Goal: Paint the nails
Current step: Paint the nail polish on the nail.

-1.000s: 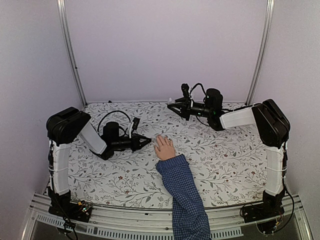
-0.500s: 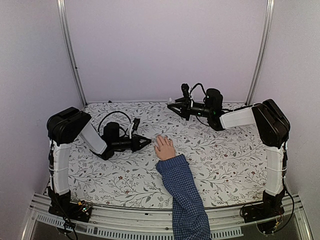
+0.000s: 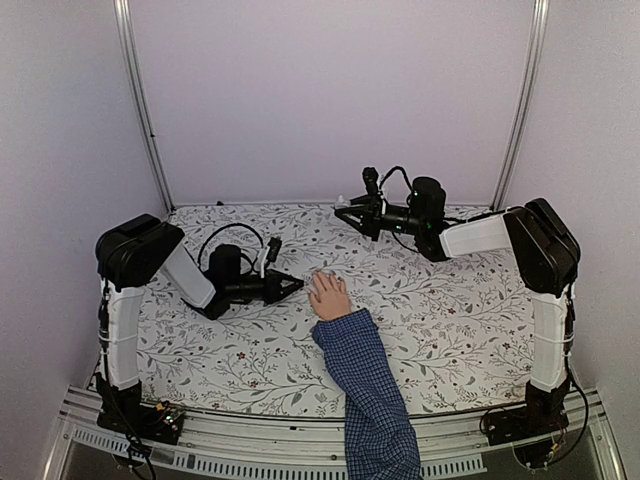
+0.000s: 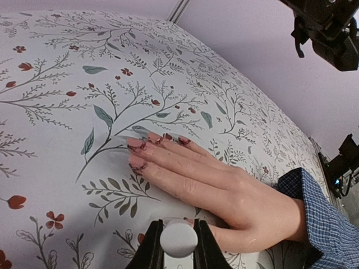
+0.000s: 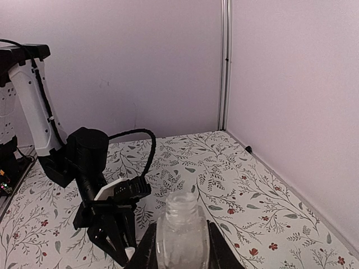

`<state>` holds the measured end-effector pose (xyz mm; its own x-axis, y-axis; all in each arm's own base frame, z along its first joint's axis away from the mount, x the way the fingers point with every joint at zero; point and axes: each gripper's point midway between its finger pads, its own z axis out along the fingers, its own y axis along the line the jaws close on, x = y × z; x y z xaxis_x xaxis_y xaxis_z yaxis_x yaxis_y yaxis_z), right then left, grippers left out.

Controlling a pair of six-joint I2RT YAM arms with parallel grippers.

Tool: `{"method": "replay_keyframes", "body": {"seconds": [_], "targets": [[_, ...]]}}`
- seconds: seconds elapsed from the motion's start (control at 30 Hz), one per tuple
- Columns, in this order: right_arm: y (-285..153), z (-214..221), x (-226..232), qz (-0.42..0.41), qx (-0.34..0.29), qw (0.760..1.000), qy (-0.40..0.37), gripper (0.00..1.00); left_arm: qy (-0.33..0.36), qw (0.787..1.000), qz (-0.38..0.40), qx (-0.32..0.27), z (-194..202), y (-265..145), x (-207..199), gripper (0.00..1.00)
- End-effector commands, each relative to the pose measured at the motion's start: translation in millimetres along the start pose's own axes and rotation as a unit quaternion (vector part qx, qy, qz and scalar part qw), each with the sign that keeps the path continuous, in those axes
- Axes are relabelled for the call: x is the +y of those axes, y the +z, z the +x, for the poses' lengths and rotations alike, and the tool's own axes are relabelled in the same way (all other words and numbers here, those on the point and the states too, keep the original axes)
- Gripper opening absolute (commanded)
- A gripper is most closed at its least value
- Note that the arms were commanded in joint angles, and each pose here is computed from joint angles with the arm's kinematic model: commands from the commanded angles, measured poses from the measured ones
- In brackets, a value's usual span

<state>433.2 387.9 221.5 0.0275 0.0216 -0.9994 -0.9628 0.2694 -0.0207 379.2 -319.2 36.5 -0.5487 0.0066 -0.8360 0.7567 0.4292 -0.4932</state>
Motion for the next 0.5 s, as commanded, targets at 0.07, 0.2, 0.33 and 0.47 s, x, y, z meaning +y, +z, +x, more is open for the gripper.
{"method": "replay_keyframes", "body": {"seconds": [0.07,0.2,0.33,0.47], "targets": [[0.2,9.3,-1.2,0.002,0.008,1.0,0.002,0.0,0.01,1.0,0.003,0.003,1.1,6.6,0.5,0.0],[0.1,10.0,-1.3,0.003,0.008,1.0,0.002,0.0,0.01,1.0,0.003,0.004,1.5,7.1,1.0,0.0],[-0.1,9.3,-1.2,0.003,0.008,1.0,0.002,0.0,0.009,1.0,-0.001,0.002,0.5,7.5,2.6,0.0],[-0.1,9.2,-1.4,0.004,0.008,1.0,0.001,0.0,0.008,1.0,-0.003,0.002,-0.4,8.7,4.5,0.0]]}}
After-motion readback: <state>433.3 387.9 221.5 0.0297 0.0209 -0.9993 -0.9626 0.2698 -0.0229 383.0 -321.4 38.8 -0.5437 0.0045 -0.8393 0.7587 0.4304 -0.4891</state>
